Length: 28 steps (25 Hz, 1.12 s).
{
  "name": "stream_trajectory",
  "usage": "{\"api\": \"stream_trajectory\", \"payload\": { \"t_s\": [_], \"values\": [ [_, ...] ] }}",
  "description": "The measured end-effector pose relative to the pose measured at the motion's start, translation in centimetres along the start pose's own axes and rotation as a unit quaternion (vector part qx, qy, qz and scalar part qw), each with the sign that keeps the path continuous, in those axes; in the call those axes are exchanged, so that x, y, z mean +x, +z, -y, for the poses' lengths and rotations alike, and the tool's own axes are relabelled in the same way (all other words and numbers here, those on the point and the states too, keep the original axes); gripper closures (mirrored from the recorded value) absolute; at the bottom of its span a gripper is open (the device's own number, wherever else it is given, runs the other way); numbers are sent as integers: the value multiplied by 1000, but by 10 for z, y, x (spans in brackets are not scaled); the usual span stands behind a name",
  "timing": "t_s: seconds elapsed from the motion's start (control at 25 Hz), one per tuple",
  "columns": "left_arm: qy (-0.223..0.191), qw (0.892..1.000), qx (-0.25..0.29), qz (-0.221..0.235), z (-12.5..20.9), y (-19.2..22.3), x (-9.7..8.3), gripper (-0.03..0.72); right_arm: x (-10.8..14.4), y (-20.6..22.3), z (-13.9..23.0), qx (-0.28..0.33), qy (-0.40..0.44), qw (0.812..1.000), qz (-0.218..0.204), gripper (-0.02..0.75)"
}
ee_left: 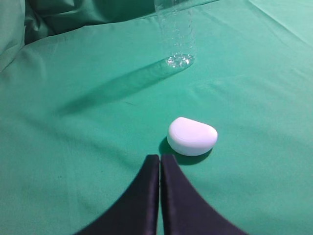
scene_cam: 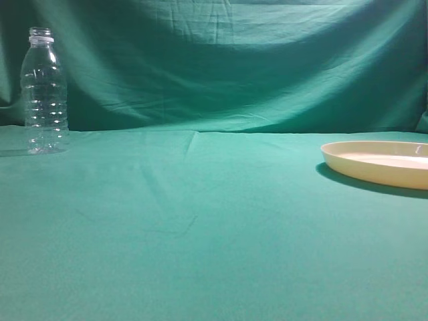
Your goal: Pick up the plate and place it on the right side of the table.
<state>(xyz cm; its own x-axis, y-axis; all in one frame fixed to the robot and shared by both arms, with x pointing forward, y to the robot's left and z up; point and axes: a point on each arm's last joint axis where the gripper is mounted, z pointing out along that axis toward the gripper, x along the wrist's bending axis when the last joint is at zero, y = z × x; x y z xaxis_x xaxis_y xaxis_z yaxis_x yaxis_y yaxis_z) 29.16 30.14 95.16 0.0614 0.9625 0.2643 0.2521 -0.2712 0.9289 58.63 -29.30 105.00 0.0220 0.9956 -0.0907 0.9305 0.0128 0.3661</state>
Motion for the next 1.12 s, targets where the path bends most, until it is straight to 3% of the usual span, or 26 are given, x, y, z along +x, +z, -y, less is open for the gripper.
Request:
{"api": "stream_trajectory", "payload": {
  "t_s": [0.08,0.2,0.48,0.84,1.12],
  "values": [
    [0,1000,0,0,0,0,0,688,-2,-36,4,-38,13,999,-13,651],
    [0,1000,0,0,0,0,0,688,-5,-91,18,-102,24,994,-33,738],
    [0,1000,0,0,0,0,0,688,-17,-198,87,-270,33,961,-48,738],
    [0,1000,0,0,0,0,0,688,-22,-212,203,-361,28,931,-49,738],
    [0,1000,0,0,0,0,0,688,-20,-201,267,-420,35,904,-64,738]
  ]
}}
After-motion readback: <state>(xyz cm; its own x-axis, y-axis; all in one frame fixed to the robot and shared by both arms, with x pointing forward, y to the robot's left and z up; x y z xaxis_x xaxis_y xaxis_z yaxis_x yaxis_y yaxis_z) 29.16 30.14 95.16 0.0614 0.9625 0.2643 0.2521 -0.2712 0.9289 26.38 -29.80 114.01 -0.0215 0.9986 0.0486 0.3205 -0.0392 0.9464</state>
